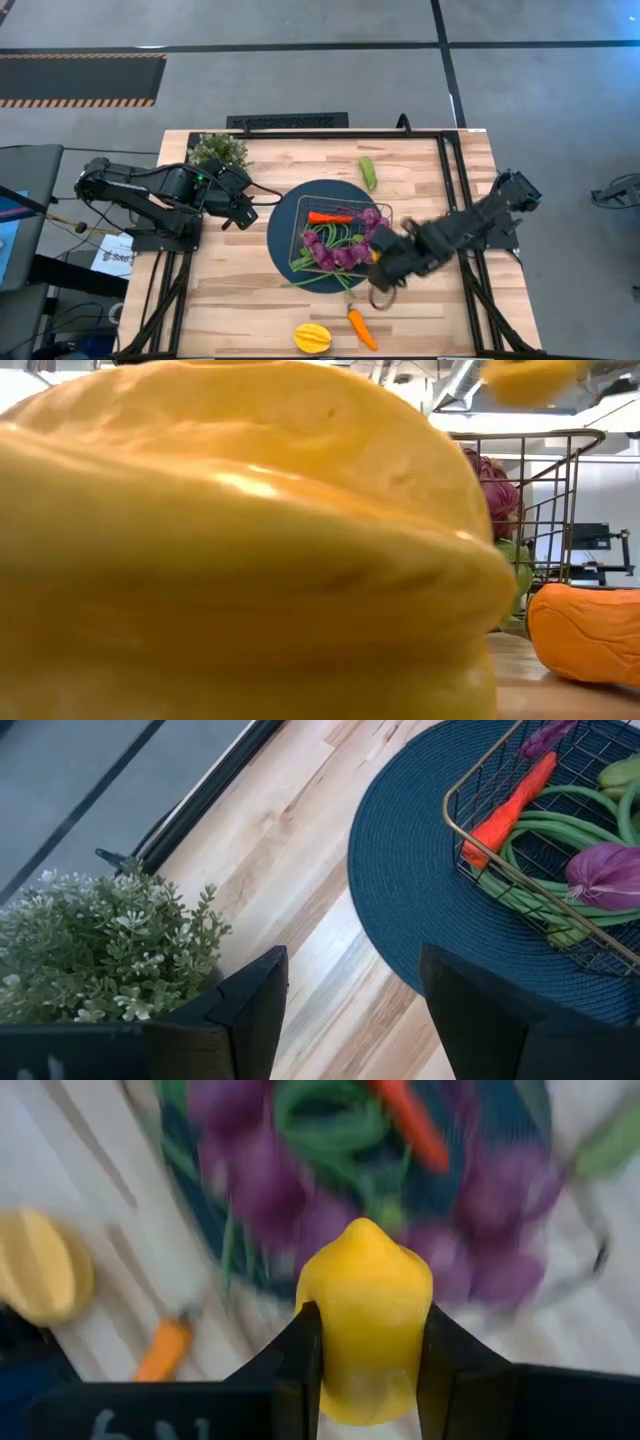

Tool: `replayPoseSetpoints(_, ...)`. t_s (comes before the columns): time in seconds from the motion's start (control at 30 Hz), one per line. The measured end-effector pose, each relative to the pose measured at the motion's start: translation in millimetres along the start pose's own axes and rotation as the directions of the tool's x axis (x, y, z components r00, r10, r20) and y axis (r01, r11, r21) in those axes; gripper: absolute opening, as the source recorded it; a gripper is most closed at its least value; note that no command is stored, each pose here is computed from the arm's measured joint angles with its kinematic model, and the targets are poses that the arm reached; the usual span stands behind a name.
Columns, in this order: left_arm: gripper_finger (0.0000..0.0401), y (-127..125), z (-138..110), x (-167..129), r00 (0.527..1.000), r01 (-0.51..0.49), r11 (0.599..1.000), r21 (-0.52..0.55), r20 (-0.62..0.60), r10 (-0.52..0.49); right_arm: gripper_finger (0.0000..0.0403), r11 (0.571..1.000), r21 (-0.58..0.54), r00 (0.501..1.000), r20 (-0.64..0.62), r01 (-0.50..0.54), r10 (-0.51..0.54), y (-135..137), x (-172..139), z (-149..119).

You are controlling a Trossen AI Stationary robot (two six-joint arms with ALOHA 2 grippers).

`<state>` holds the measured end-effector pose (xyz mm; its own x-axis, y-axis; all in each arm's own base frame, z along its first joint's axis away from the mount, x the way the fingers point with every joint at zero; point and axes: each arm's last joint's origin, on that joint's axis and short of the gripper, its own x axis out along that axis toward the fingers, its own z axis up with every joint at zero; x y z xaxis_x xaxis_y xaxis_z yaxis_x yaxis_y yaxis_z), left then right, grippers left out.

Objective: Build produce basket
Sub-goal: Put the yellow lemon into the gold wire basket

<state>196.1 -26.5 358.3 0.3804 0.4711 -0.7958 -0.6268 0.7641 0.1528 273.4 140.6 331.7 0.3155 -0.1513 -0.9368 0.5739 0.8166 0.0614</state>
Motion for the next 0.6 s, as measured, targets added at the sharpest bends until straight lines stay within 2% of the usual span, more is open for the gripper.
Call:
replayPoseSetpoints(0.17,0.0215,0.0,0.0,0.0,1.0,0.0,1.0,0.016,0.0,0.0,0.0106,0.995,-0.09,0.993,0.11,-0.037,0.047,-18.1,4.8,53.7)
replayPoseSetpoints(0.3,0.0215,-0.2,-0.2,0.0,1.0,0.008,1.0,0.03,-0.008,-0.008,0.0106,0.982,-0.14,0.977,0.155,-0.124,0.145,-30.2,18.5,87.1)
replayPoseSetpoints(0.4,0.0215,-0.4,-0.4,0.0,1.0,0.012,0.999,0.039,-0.011,-0.011,0.0106,0.98,-0.155,0.978,0.146,-0.127,0.15,-38.3,30.6,101.1)
replayPoseSetpoints(0.6,0.0215,-0.3,-0.4,0.0,1.0,0.013,0.998,0.056,-0.013,-0.012,0.0106,0.985,-0.145,0.992,0.069,-0.097,0.108,-46.2,56.8,107.5)
